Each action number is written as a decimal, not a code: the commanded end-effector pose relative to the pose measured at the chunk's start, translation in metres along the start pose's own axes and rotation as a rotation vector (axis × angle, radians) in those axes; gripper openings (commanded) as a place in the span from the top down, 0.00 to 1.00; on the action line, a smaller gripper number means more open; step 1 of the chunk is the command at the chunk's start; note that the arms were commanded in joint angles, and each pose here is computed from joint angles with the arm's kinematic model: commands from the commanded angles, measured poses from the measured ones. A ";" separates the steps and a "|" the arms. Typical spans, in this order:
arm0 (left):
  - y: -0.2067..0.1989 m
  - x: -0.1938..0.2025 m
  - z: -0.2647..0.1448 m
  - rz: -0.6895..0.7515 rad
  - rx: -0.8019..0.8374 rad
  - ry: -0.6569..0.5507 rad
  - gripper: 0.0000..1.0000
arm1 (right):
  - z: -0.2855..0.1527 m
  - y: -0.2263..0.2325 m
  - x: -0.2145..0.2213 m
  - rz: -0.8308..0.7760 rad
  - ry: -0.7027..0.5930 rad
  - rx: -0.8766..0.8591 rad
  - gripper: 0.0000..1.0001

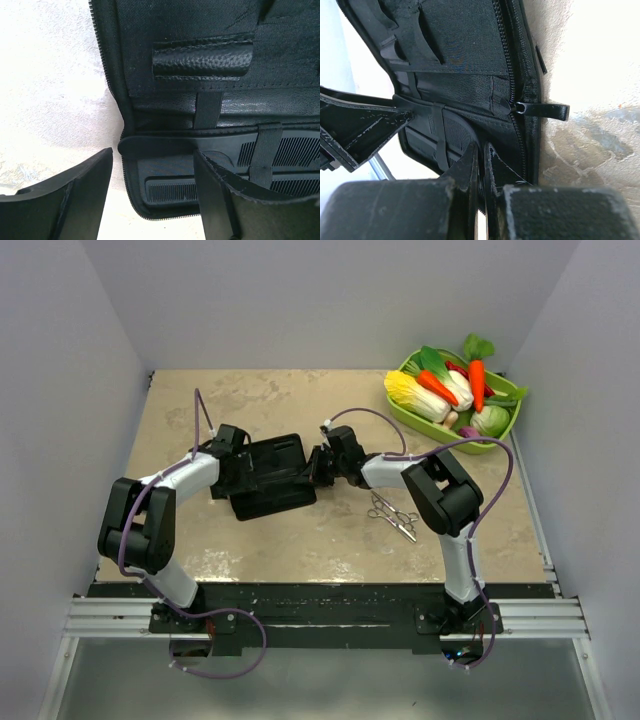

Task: Sort the hair-cutting tools
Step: Place the comb in the hairdressing tool bag, then pick up the scissors from the center of the board.

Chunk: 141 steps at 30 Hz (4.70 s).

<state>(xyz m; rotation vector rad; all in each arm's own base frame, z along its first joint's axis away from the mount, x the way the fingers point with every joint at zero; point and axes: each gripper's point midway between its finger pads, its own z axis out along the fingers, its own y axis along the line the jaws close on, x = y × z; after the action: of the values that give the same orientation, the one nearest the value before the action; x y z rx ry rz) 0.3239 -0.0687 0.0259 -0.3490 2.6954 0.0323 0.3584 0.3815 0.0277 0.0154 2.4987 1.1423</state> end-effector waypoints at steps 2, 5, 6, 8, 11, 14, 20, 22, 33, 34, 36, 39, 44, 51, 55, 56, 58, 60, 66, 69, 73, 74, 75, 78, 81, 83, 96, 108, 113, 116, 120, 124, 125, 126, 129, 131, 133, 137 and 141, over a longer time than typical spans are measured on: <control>-0.005 0.001 0.001 -0.003 0.019 0.002 0.31 | 0.003 -0.029 0.064 -0.027 0.162 0.147 1.00; -0.005 0.003 0.001 -0.002 0.023 0.008 0.32 | 0.002 -0.032 0.054 -0.055 0.141 0.175 1.00; -0.005 0.004 0.002 -0.002 0.022 0.009 0.32 | 0.002 -0.035 0.051 -0.057 0.143 0.190 1.00; -0.005 0.005 0.002 -0.002 0.024 0.012 0.32 | 0.000 -0.035 0.043 -0.071 0.135 0.204 1.00; -0.004 0.006 0.001 -0.005 0.024 0.012 0.32 | -0.004 -0.040 0.031 -0.099 0.123 0.226 1.00; -0.003 0.008 0.001 -0.010 0.026 0.012 0.33 | -0.009 -0.042 0.026 -0.132 0.122 0.251 1.00; -0.004 0.010 0.001 -0.016 0.034 0.016 0.33 | -0.013 -0.050 0.017 -0.144 0.095 0.300 1.00; -0.004 0.011 0.001 -0.015 0.034 0.019 0.34 | -0.015 -0.052 0.014 -0.148 0.093 0.312 1.00; -0.006 0.012 0.000 -0.017 0.044 0.024 0.33 | -0.052 -0.066 -0.022 -0.189 0.007 0.438 0.48; -0.007 0.012 -0.001 -0.017 0.045 0.021 0.32 | -0.058 -0.065 -0.029 -0.199 -0.013 0.456 0.47; -0.007 0.010 -0.002 -0.018 0.046 0.018 0.32 | -0.071 -0.057 -0.037 -0.228 -0.034 0.467 0.46; -0.009 0.009 -0.006 -0.019 0.053 0.014 0.32 | -0.086 -0.044 -0.046 -0.254 -0.057 0.467 0.45; -0.004 0.002 -0.019 -0.004 0.039 -0.009 0.31 | -0.098 -0.025 -0.050 -0.273 -0.066 0.427 0.45; 0.012 -0.017 -0.055 0.023 -0.026 -0.069 0.30 | -0.116 -0.039 -0.035 -0.304 -0.029 0.481 0.49; 0.012 -0.023 -0.078 0.014 -0.007 -0.096 0.29 | -0.138 -0.054 -0.035 -0.331 -0.043 0.581 0.45; 0.012 -0.023 -0.082 0.011 0.000 -0.098 0.29 | -0.146 -0.058 -0.033 -0.331 -0.046 0.602 0.44; 0.013 -0.021 -0.090 0.005 0.013 -0.100 0.29 | -0.156 -0.065 -0.033 -0.323 -0.055 0.631 0.42; 0.013 -0.023 -0.098 -0.004 0.021 -0.106 0.28 | -0.170 -0.080 -0.035 -0.285 -0.064 0.648 0.41; 0.018 -0.028 -0.114 -0.024 0.028 -0.128 0.23 | -0.207 -0.105 -0.029 -0.236 -0.035 0.703 0.41; 0.018 -0.026 -0.120 -0.037 0.046 -0.131 0.24 | -0.214 -0.104 -0.012 -0.209 -0.019 0.681 0.41; 0.016 -0.022 -0.123 -0.052 0.070 -0.136 0.23 | -0.234 -0.112 0.001 -0.183 -0.042 0.729 0.41; 0.015 -0.021 -0.122 -0.053 0.077 -0.131 0.23 | -0.237 -0.118 0.005 -0.176 -0.042 0.753 0.41; 0.013 -0.020 -0.122 -0.054 0.085 -0.131 0.23 | -0.241 -0.123 0.004 -0.175 -0.057 0.789 0.41; 0.010 -0.016 -0.120 -0.050 0.107 -0.117 0.23 | -0.248 -0.133 0.004 -0.163 -0.081 0.847 0.41; 0.009 -0.014 -0.119 -0.045 0.113 -0.113 0.23 | -0.247 -0.145 0.009 -0.148 -0.064 0.883 0.42; 0.008 -0.015 -0.117 -0.041 0.118 -0.116 0.23 | -0.244 -0.152 0.011 -0.145 -0.051 0.897 0.43; 0.003 -0.015 -0.108 -0.017 0.132 -0.104 0.23 | -0.223 -0.171 0.013 -0.182 0.026 0.906 0.46; 0.000 -0.019 -0.101 -0.011 0.128 -0.092 0.23 | -0.203 -0.180 0.006 -0.235 0.081 0.901 0.46; -0.001 -0.020 -0.099 -0.010 0.125 -0.087 0.23 | -0.201 -0.185 0.019 -0.225 0.121 0.891 0.55; -0.001 -0.019 -0.097 -0.011 0.124 -0.084 0.23 | -0.200 -0.187 0.030 -0.205 0.145 0.876 0.63; -0.001 -0.019 -0.095 -0.008 0.124 -0.081 0.23 | -0.202 -0.190 0.042 -0.183 0.165 0.869 0.66; -0.003 -0.020 -0.093 -0.006 0.127 -0.080 0.23 | -0.203 -0.197 0.052 -0.161 0.171 0.881 0.74; -0.003 -0.020 -0.092 -0.006 0.127 -0.078 0.23 | -0.203 -0.198 0.052 -0.159 0.172 0.888 0.81; -0.004 -0.020 -0.092 -0.005 0.132 -0.077 0.23 | -0.203 -0.200 0.050 -0.157 0.167 0.898 0.84; -0.006 -0.023 -0.092 -0.003 0.137 -0.080 0.23 | -0.200 -0.201 0.040 -0.153 0.146 0.922 0.86; -0.006 -0.023 -0.092 -0.003 0.137 -0.080 0.23 | -0.199 -0.203 0.037 -0.155 0.147 0.931 0.87; -0.006 -0.024 -0.092 0.000 0.137 -0.082 0.23 | -0.198 -0.203 0.028 -0.159 0.132 0.941 0.88; -0.006 -0.024 -0.094 0.003 0.137 -0.085 0.23 | -0.197 -0.206 0.018 -0.149 0.124 0.948 0.89; -0.004 -0.027 -0.097 0.005 0.130 -0.099 0.23 | -0.198 -0.207 0.023 -0.141 0.136 0.941 0.68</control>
<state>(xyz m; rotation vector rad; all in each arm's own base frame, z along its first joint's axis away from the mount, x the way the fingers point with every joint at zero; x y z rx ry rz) 0.2942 -0.0734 0.1073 -0.3215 2.6528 -0.1032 0.3213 0.1250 0.0139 0.0082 2.7567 -0.0323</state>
